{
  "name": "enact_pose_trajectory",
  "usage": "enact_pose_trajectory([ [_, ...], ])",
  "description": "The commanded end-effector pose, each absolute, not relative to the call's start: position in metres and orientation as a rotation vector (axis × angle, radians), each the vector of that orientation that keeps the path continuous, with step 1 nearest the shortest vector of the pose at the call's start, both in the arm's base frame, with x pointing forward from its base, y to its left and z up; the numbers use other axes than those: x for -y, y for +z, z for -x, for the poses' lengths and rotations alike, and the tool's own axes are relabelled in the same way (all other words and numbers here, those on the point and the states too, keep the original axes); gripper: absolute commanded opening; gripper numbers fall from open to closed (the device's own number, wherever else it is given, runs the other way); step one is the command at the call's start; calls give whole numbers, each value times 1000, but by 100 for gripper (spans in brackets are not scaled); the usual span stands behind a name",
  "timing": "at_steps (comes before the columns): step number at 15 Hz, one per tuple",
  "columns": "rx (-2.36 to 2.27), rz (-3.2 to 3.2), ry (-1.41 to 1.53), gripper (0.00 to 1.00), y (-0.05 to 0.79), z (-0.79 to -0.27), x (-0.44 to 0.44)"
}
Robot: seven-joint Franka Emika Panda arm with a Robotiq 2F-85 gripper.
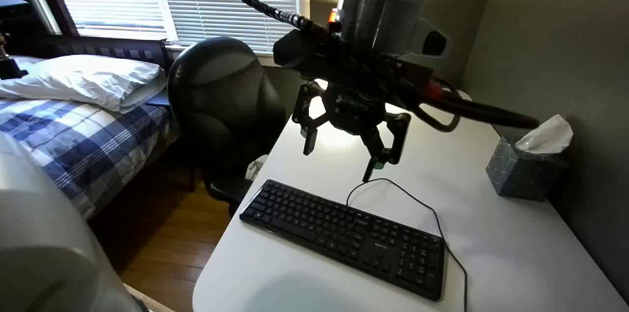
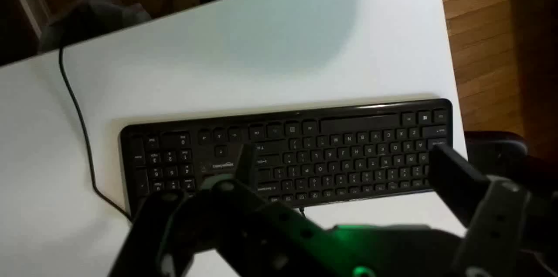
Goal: Press a button at the center of the keyboard
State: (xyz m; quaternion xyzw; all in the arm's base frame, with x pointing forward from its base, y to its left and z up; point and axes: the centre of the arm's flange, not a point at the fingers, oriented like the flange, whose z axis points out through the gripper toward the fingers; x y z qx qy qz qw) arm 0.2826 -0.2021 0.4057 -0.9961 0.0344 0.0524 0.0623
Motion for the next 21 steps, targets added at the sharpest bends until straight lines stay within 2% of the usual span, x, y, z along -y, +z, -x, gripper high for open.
enact_pose_trajectory([
  [1, -104, 3011, 159, 100, 406, -283, 202],
  [8, -81, 3029, 169, 100, 401, -286, 195],
  [17, 123, 3141, 291, 100, 340, -301, 136],
  [21, 222, 3150, 273, 100, 316, -324, 121],
])
